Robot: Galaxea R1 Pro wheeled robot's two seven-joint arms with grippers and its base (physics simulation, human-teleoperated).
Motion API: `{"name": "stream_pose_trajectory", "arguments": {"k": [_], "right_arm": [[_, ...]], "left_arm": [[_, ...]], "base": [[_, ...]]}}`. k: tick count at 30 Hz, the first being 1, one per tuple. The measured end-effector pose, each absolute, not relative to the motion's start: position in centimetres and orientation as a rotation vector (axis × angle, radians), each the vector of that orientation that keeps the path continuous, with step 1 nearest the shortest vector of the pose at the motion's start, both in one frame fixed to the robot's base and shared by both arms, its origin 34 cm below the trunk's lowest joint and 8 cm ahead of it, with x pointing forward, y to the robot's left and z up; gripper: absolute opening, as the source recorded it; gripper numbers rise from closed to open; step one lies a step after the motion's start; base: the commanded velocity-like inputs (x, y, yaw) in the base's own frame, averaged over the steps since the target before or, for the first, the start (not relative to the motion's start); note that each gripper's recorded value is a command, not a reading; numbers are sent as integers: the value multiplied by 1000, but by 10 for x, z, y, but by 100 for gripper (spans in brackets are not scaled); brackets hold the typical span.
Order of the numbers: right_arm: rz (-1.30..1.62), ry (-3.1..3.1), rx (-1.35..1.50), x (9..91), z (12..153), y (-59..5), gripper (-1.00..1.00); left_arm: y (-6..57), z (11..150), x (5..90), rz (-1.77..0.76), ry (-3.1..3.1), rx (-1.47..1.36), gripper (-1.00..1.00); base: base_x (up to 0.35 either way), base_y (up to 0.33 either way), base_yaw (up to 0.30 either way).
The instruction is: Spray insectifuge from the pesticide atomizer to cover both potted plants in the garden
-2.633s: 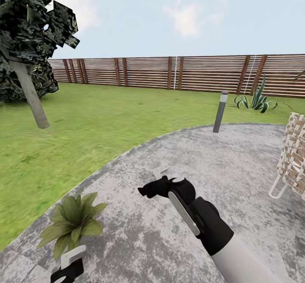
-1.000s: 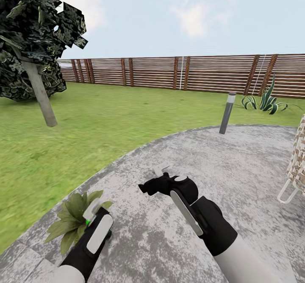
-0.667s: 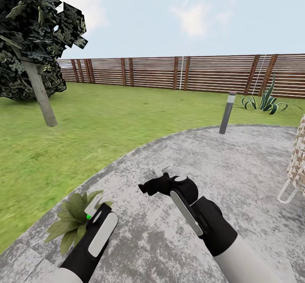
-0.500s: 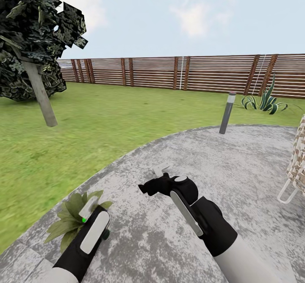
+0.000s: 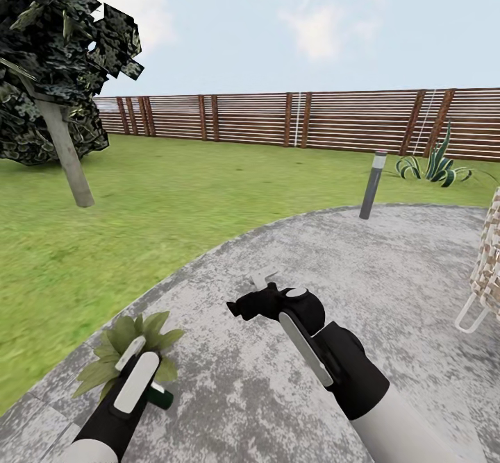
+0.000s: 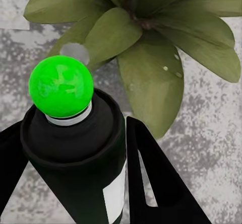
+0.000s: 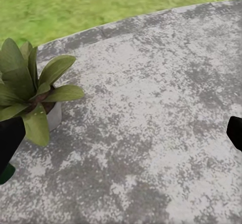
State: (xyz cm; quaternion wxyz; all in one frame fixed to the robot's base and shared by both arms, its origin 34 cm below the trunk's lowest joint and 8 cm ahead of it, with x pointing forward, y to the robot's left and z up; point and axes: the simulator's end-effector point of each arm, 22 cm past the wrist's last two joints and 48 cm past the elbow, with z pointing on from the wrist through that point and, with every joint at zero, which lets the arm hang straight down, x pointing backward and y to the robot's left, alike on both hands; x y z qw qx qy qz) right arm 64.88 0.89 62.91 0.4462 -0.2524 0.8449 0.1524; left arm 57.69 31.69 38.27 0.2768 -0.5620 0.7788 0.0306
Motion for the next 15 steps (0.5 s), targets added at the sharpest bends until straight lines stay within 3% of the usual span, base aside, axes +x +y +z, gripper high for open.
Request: {"name": "stream_pose_trajectory", "arguments": {"k": [15], "right_arm": [[377, 2093, -625, 649, 629, 9, 100]], "left_arm": [[306, 347, 555, 133, 2248, -1461, -100]], "base": [[0, 0, 0]]}}
